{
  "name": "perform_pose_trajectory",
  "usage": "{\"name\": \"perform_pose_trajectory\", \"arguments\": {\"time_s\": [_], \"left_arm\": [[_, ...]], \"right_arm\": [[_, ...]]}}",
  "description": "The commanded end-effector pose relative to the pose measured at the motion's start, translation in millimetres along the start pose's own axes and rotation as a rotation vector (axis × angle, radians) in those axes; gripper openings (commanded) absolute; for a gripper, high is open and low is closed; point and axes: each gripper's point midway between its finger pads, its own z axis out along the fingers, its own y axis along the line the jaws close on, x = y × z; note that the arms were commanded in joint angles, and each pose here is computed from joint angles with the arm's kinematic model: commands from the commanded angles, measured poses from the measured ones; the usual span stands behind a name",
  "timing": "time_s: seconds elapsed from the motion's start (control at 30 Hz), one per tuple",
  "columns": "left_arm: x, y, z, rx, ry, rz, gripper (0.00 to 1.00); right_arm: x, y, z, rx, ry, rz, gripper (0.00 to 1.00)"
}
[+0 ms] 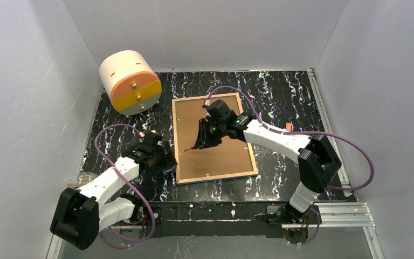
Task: Take the photo out of the frame
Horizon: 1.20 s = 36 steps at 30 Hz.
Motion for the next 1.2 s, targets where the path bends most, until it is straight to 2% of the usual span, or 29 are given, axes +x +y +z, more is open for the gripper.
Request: {"name": "perform_pose_trajectory", "arguments": {"time_s": [0.0, 0.13, 0.27, 0.5, 0.83, 1.17], "left_arm": [[6.5, 5.9, 4.6, -0.023, 0.004, 0.019, 0.71], [13.4, 4.1, 10.6, -0.009, 0.025, 0.027, 0.72], [16.6, 9.1, 15.1, -0.028, 0.027, 0.029, 0.68], [24.3, 20.4, 20.4, -0.057, 0.034, 0.026, 0.48], [27.1, 19.1, 22.1, -0.036, 0.040, 0.038, 0.46], [30.7, 26.6, 24.5, -0.055, 0.035, 0.034, 0.34]], "right_arm": [[-7.3, 10.7, 4.7, 0.017, -0.007, -0.043, 0.01], [-0.2, 14.5, 11.9, 0.012, 0.017, -0.058, 0.01], [2.4, 17.1, 13.5, -0.001, 0.022, -0.064, 0.01], [8.0, 21.3, 18.5, -0.026, 0.043, -0.066, 0.01], [8.0, 25.2, 30.3, -0.048, 0.060, -0.068, 0.01], [6.2, 25.9, 39.9, -0.058, 0.059, -0.060, 0.01]]}}
